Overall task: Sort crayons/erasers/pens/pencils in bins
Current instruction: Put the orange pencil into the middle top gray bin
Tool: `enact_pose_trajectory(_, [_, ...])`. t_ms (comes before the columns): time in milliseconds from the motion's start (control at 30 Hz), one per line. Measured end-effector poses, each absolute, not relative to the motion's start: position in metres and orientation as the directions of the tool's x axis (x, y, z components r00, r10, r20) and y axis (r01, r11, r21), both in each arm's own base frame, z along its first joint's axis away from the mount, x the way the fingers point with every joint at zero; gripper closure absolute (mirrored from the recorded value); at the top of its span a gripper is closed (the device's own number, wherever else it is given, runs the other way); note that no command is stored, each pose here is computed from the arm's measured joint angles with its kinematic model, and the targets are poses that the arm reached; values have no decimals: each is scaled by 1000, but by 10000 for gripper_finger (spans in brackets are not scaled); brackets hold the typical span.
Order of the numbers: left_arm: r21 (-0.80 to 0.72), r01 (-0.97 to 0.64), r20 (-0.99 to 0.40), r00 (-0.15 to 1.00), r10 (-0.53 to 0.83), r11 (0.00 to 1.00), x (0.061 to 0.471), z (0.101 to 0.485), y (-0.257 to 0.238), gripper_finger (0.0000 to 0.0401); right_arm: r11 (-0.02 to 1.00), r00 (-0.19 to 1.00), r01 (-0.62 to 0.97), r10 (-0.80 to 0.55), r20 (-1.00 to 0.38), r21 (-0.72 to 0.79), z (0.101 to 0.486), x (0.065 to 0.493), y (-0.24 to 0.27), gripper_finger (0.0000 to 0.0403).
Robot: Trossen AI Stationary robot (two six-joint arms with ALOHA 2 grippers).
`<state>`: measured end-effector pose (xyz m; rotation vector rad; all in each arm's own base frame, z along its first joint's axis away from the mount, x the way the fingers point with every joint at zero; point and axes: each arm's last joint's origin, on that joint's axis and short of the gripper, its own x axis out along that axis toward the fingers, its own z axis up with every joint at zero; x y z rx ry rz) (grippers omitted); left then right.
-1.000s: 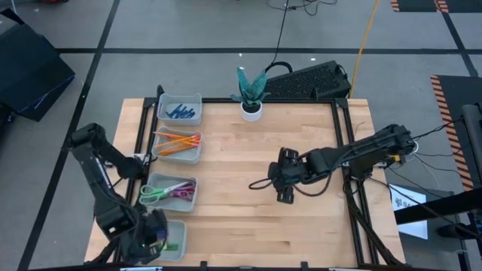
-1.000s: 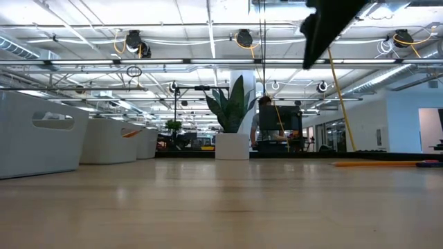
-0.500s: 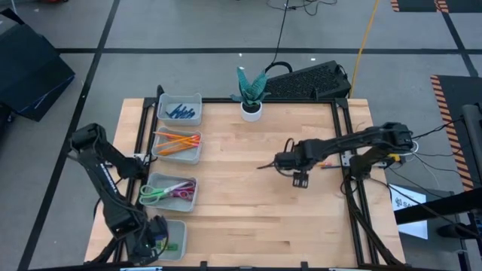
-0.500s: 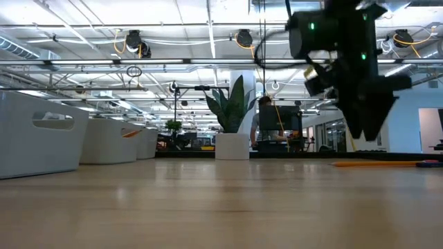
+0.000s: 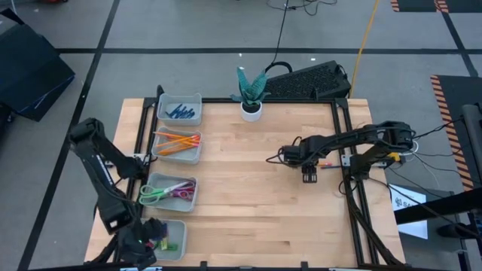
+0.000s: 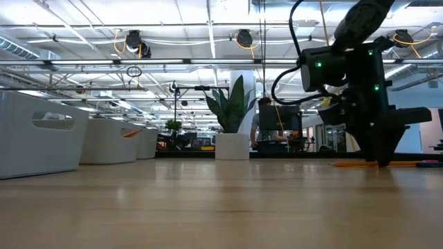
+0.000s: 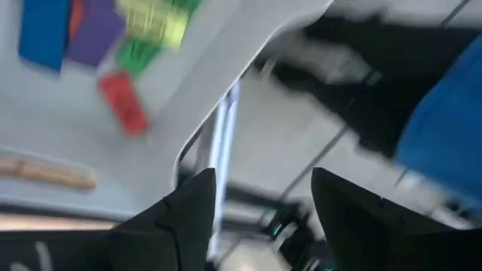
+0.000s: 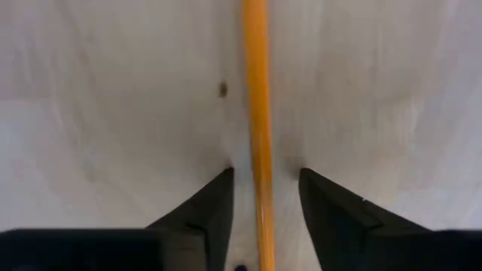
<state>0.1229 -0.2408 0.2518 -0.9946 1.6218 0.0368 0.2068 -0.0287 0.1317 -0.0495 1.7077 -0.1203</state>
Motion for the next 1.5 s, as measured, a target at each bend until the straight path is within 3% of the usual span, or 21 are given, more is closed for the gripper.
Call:
enact_pose_trajectory(100, [-555, -598, -816, 255, -519, 578, 126, 265, -231, 190, 996, -120, -29, -89, -989, -86, 127, 206, -28, 289])
enact_pose_trajectory(233, [-654, -526, -729, 632, -264, 544, 139, 275, -214, 204, 991, -101, -114, -76, -992, -64, 123, 204, -28, 335])
enact_pose_trajectory(333, [-664, -470, -629, 772, -94, 582, 156, 279, -203, 212, 982, -104, -177, -89, -991, -69, 121, 203, -28, 367])
enact_pose_trajectory(500, [-619, -465, -594, 804, 10, 633, 192, 283, -177, 214, 958, -125, -284, -86, -988, -47, 120, 200, -29, 392])
enact_pose_trajectory(733, [-647, -507, -536, 834, 132, 569, 231, 290, -136, 215, 915, -63, -386, -155, -986, -119, 137, 207, -26, 380])
enact_pose_trajectory(833, [-601, -530, -535, 823, 192, 598, 239, 289, -122, 215, 927, 95, -338, -141, -985, -165, 166, 217, -24, 385])
enact_pose_trajectory(967, [-492, -527, -509, 820, 263, 693, 245, 290, -111, 215, 980, 318, -178, -22, -948, -83, 201, 222, -19, 387])
enact_pose_trajectory(1100, [-422, -473, -449, 850, 276, 773, 255, 298, -101, 215, 999, 653, -32, 14, -757, -9, 243, 229, -14, 388])
enact_pose_trajectory(1233, [-389, -345, -369, 908, 199, 854, 271, 309, -85, 215, 992, 866, 51, 13, -500, 113, 277, 234, -11, 388])
enact_pose_trajectory(1367, [-250, -244, -231, 955, 187, 937, 286, 322, -67, 215, 974, 962, 49, 14, -272, 223, 301, 241, -9, 389])
enact_pose_trajectory(1500, [-189, -140, -61, 990, 131, 972, 302, 334, -47, 215, 974, 987, 13, 25, -161, 227, 309, 248, -6, 389])
